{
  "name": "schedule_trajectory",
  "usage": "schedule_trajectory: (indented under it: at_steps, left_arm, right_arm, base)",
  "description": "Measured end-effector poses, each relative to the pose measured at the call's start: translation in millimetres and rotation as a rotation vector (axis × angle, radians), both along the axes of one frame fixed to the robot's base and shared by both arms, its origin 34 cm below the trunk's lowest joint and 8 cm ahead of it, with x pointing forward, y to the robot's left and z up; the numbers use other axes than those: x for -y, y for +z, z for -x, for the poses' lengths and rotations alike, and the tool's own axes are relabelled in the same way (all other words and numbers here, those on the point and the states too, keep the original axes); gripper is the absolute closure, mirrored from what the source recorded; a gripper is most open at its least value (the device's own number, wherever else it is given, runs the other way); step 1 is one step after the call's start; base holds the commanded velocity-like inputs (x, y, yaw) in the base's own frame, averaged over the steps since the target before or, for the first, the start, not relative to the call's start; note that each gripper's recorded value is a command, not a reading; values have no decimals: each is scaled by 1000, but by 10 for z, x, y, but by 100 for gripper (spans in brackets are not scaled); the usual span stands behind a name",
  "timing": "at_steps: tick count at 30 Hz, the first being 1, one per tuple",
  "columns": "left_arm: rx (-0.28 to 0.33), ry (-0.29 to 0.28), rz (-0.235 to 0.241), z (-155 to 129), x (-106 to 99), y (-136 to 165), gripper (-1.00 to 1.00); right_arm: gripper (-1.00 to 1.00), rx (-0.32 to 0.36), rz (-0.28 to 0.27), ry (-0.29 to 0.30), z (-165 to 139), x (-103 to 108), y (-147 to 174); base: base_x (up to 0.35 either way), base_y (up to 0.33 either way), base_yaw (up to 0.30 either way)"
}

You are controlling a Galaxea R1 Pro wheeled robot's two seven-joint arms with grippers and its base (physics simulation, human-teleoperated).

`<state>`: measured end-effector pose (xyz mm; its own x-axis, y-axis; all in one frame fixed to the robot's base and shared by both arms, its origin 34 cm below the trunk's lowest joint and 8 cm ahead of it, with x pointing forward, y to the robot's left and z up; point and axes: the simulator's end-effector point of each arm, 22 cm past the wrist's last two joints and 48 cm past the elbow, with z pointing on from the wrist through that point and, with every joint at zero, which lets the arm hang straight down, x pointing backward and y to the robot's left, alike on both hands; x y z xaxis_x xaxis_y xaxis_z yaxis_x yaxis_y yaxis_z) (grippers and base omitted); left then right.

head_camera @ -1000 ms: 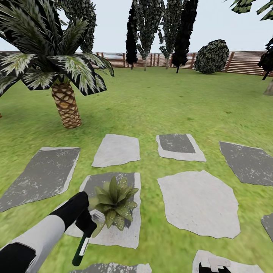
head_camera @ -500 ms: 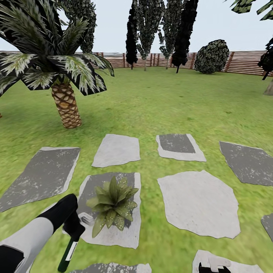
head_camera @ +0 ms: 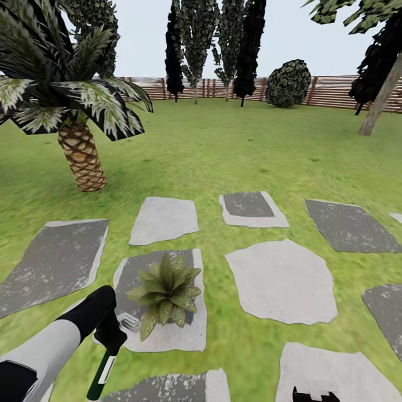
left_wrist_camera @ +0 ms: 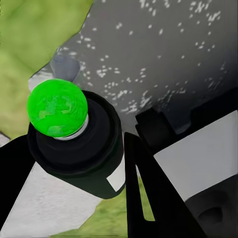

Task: Pick up the pesticide atomizer in the garden and spray insectifuge to fully cover both potted plants in the garden.

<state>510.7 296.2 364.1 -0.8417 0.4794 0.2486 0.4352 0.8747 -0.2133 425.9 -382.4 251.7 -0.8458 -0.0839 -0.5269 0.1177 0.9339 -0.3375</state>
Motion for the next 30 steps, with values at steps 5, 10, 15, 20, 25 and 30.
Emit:
schedule_trajectory:
  at_steps: [5, 10, 15, 20, 25, 30]
  left_arm:
    - [-4, 0, -2, 20, -7, -9, 100]
    - [-22, 0, -1, 133, -2, -62, 100]
    - [-35, -7, -2, 252, -2, -119, 100]
    - [-33, -6, -2, 252, -4, -121, 100]
    - [-9, -9, 2, 148, -8, -67, 100]
    - [28, -20, 16, -10, 67, 9, 100]
  right_arm:
    - [-100, 0, 0, 0, 0, 0, 1]
    - [-100, 0, 0, 0, -1, -1, 1]
    - [-100, 0, 0, 0, -1, -1, 1]
    - [-100, 0, 0, 0, 0, 0, 1]
    - [-100, 0, 0, 0, 0, 0, 2]
    - [-100, 1, 0, -1, 0, 1, 4]
  base:
    - [-51, 323, -297]
    - [-4, 332, -130]
    - [0, 330, -11]
    - [11, 330, -155]
    - [86, 326, -289]
    - [199, 265, -299]
